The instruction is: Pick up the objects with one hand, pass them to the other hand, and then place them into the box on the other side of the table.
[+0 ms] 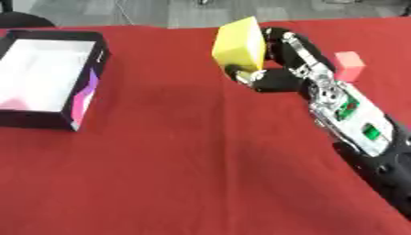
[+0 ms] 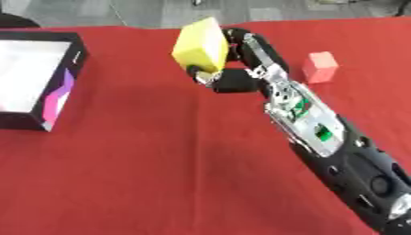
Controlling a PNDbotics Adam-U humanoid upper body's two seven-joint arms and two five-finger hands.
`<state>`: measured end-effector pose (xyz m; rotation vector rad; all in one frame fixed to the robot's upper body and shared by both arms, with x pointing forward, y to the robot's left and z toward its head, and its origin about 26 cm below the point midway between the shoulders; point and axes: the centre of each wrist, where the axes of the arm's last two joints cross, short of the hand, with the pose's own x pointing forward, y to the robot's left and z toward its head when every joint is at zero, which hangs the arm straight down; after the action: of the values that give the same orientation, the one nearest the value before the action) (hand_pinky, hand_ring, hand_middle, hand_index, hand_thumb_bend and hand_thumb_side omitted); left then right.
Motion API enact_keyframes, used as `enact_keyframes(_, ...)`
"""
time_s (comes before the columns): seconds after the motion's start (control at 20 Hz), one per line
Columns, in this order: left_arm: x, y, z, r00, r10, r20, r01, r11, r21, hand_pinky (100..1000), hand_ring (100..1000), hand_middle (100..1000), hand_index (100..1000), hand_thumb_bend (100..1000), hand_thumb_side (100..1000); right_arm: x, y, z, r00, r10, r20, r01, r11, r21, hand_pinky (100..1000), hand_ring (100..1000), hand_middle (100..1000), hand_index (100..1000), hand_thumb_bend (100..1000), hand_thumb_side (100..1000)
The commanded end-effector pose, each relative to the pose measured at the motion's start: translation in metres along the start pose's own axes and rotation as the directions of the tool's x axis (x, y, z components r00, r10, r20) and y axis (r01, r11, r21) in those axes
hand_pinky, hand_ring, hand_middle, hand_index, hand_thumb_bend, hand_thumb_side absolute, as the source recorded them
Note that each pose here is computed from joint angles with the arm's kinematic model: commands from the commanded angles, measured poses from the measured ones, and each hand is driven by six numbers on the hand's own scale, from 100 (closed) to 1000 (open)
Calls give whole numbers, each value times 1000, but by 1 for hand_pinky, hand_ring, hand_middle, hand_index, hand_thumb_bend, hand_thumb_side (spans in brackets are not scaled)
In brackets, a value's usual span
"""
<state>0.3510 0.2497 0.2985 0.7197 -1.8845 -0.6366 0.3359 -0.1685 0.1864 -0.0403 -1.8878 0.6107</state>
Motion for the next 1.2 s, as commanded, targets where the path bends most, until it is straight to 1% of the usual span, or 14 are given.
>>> enact_keyframes(0.05, 13, 7, -3, 996, -84, 37, 86, 994, -73, 755, 727, 766, 809, 433, 577, 4, 4, -4, 998, 19, 62, -21, 999, 35, 800, 566, 494, 589, 258, 100)
enact_keyframes(0.3, 38, -6, -1, 981, -161, 112, 181, 963, -201, 769, 748, 787, 831, 470, 569, -6, 20, -10, 999, 16, 48, -18, 999, 33, 807, 564, 493, 588, 259, 100)
enact_keyframes(0.5, 57, -19, 3, 967, -200, 157, 238, 929, -283, 784, 768, 806, 850, 504, 573, -6, 33, -12, 999, 5, 36, -6, 1000, 24, 806, 565, 496, 591, 260, 100)
enact_keyframes(0.6, 66, -28, 4, 960, -220, 175, 268, 903, -336, 808, 790, 826, 874, 550, 552, -5, 38, -13, 999, 8, 31, -8, 1000, 29, 806, 566, 497, 592, 261, 100)
enact_keyframes(0.75, 80, -40, 6, 945, -255, 204, 318, 859, -401, 835, 815, 847, 891, 621, 498, -5, 44, -13, 1000, 15, 20, -16, 999, 41, 806, 567, 498, 593, 261, 100)
enact_keyframes(1.0, 98, -57, 11, 929, -296, 223, 368, 805, -465, 845, 822, 848, 895, 659, 485, -8, 51, -14, 1000, 19, -6, -19, 999, 29, 804, 567, 499, 594, 260, 100)
enact_keyframes(1.2, 103, -66, 12, 923, -317, 220, 385, 791, -475, 853, 828, 846, 894, 711, 449, -8, 56, -13, 1000, 21, -11, -21, 999, 47, 804, 567, 499, 595, 260, 100)
